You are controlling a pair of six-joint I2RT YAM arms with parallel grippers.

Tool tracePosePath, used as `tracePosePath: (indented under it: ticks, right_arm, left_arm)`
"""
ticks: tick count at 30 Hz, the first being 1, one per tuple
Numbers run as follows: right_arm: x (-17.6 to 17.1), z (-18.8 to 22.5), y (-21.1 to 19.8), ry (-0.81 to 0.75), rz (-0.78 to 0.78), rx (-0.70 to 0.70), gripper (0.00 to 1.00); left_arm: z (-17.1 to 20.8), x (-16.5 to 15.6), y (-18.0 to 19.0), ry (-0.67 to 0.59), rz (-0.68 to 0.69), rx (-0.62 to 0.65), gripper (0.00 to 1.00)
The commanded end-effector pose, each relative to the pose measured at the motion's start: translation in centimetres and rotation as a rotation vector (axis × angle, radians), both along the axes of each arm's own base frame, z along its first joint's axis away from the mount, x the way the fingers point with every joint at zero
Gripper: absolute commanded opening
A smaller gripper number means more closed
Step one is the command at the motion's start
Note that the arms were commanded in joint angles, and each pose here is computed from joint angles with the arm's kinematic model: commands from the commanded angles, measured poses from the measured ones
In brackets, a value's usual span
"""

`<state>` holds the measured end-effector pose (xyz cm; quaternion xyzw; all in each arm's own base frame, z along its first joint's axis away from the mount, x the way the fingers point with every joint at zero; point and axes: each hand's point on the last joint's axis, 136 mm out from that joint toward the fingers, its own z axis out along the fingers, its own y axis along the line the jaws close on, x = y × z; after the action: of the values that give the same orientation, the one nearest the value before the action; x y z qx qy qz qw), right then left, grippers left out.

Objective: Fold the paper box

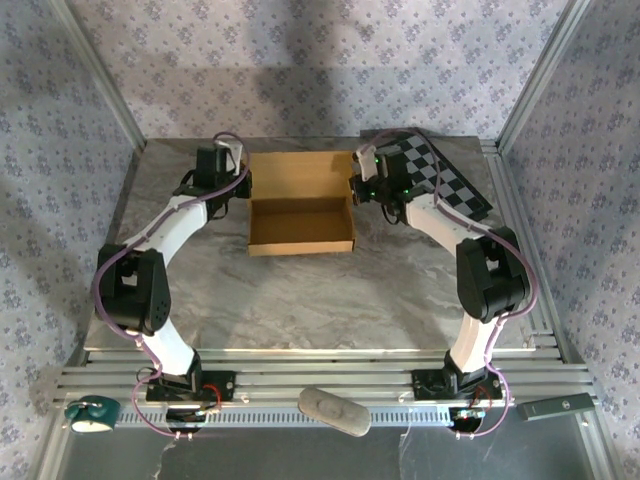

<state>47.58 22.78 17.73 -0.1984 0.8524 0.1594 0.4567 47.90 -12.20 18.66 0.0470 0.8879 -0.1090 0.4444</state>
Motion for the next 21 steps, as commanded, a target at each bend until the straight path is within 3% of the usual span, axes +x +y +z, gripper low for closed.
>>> tracePosePath:
  ticks: [1,8,21]
  right_arm:
    - [-0.4,2.9,1.6,-0.072,-0.089,0.090,0.00]
    - [-2.2,2.3,2.8,-0.110,-0.148,0.178,0.00]
    - [-4.9,1.0,2.5,-0.109,-0.188,0.283,0.00]
  left_arm:
    - [2.8,0.0,-0.3,-0.067,0.113,-0.112,0.11]
    - [2.5,-1.1,-0.3,-0.121,0.209,-0.234,0.07]
    - [1.1,-5.8,-0.3,-0.228,0.227,-0.366,0.08]
